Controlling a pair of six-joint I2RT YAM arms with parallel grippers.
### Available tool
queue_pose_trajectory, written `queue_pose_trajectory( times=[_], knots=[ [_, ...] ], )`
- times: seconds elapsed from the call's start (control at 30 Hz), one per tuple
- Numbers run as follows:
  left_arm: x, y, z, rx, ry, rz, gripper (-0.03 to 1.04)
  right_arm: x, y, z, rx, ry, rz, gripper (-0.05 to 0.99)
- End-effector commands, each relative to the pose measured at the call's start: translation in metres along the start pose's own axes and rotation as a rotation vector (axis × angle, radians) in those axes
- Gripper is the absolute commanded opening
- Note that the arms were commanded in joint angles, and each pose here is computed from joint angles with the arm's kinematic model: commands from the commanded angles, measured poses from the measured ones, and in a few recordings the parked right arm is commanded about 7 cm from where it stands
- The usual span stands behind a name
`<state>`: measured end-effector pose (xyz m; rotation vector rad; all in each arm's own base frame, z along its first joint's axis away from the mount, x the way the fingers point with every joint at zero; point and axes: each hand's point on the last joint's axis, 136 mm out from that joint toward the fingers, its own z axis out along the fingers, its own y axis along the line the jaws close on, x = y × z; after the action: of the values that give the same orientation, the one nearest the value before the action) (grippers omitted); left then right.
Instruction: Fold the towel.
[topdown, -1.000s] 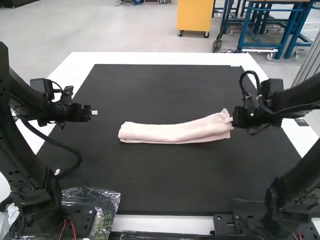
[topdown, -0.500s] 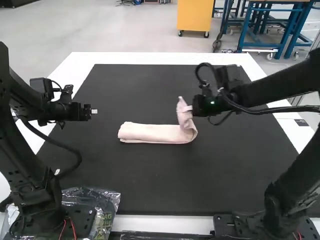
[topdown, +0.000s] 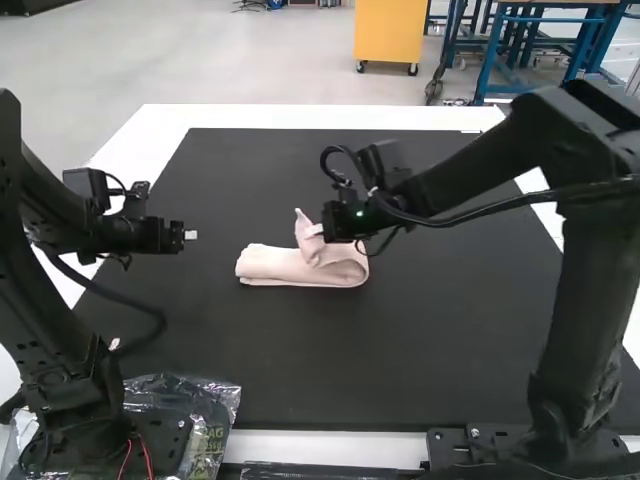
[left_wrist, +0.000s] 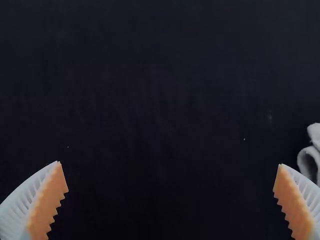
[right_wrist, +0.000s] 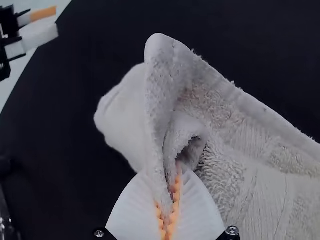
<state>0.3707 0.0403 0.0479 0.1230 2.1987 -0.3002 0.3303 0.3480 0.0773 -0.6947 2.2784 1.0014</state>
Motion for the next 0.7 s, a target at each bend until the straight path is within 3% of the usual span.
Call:
queue_pose_trajectory(
  times=[0.0, 0.6, 0.67],
  knots=[
    [-0.001, -0.002, -0.004, 0.004, -0.021, 0.027, 0.97, -0.013, 0.013, 0.013, -0.02, -0.016, -0.016, -0.03],
    [-0.006, -0.003, -0.004, 0.005, -0.053, 0.031, 0.97, -0.025, 0.037, 0.075, -0.085, 0.004, -0.054, -0.02],
    [-0.007, -0.002, -0.005, 0.002, -0.056, 0.029, 0.97, -0.027, 0.041, 0.081, -0.097, 0.006, -0.029, 0.1]
  ],
)
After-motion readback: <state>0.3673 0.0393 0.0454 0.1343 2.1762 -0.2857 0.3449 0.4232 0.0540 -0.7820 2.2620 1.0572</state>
